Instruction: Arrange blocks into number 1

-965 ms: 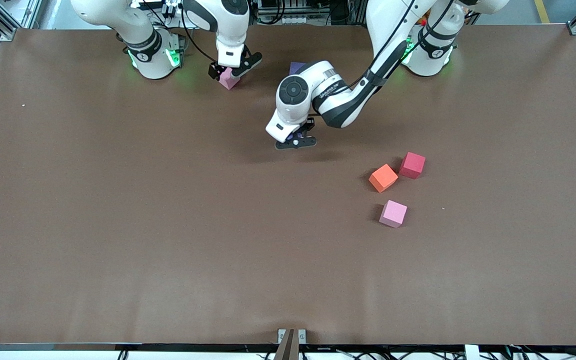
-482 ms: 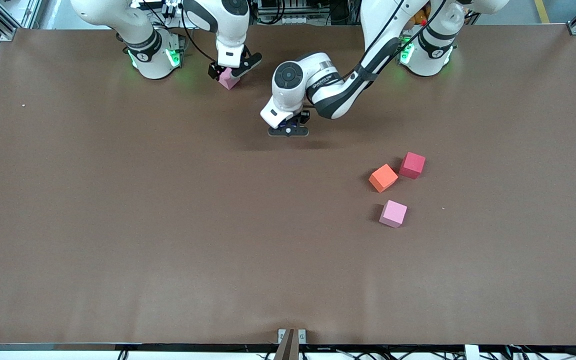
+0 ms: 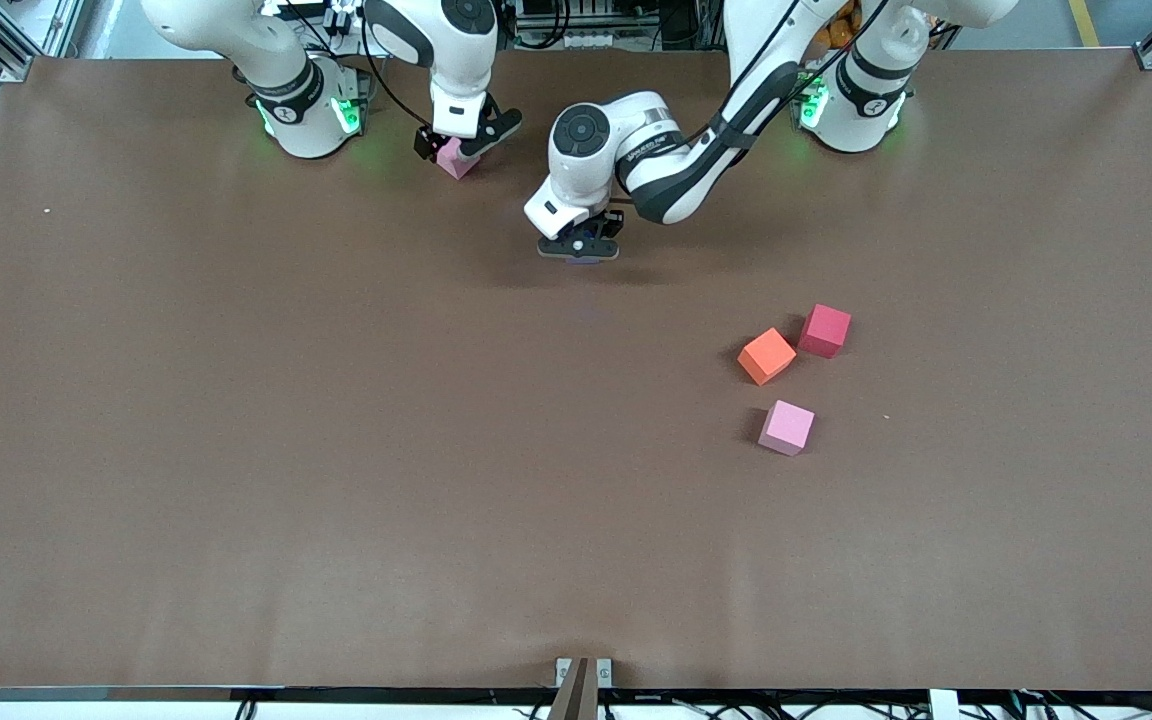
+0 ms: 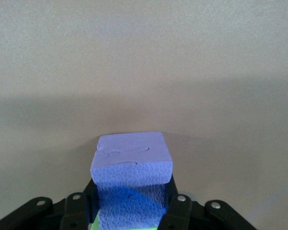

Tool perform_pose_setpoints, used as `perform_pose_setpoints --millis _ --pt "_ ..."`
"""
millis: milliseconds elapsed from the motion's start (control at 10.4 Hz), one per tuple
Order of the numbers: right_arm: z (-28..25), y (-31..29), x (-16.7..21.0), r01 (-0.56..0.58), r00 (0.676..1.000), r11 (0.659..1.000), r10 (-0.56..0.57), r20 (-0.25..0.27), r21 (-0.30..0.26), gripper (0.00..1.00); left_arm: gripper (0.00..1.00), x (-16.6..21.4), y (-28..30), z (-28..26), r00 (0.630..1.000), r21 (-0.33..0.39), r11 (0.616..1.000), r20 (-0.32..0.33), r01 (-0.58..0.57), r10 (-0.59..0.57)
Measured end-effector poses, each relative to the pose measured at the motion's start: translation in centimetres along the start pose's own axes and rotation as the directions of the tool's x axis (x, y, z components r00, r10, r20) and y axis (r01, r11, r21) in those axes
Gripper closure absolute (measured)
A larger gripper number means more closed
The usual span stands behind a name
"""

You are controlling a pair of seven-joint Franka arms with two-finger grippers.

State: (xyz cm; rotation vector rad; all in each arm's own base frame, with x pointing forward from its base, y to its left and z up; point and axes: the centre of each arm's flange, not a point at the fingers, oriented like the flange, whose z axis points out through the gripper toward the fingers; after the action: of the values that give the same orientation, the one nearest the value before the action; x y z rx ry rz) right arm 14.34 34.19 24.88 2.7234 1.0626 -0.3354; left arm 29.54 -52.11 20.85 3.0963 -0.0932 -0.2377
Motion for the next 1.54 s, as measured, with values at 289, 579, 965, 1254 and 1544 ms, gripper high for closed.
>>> perform_pose_setpoints --millis 289,579,965,1254,1544 --pt "-0.7 1.6 0.7 -0.046 0.999 0.999 0.046 0.004 0.012 0.00 0.22 0.2 -0.2 -0.1 1.000 -0.004 1.000 -0.003 0.008 -0.008" --pt "-2.4 4.2 1.3 -0.113 0.993 0.993 0.113 -0.014 0.032 0.00 0.00 3.5 -0.4 -3.5 0.996 -0.065 0.995 -0.051 0.077 -0.080" --pt "-5.2 11.2 3.3 -0.267 0.960 0.961 0.272 -0.073 0.070 0.00 0.00 12.0 -6.7 -13.6 0.954 -0.136 0.962 -0.156 0.237 -0.257" --pt "-11.3 21.6 6.0 -0.462 0.856 0.868 0.490 -0.165 0.181 0.00 0.00 17.7 -15.9 -16.8 0.895 -0.092 0.909 -0.163 0.406 -0.416" --pt "-15.3 30.8 5.6 -0.553 0.765 0.788 0.609 -0.210 0.271 0.00 0.00 20.7 -23.8 -16.4 0.851 -0.015 0.858 -0.121 0.513 -0.511"
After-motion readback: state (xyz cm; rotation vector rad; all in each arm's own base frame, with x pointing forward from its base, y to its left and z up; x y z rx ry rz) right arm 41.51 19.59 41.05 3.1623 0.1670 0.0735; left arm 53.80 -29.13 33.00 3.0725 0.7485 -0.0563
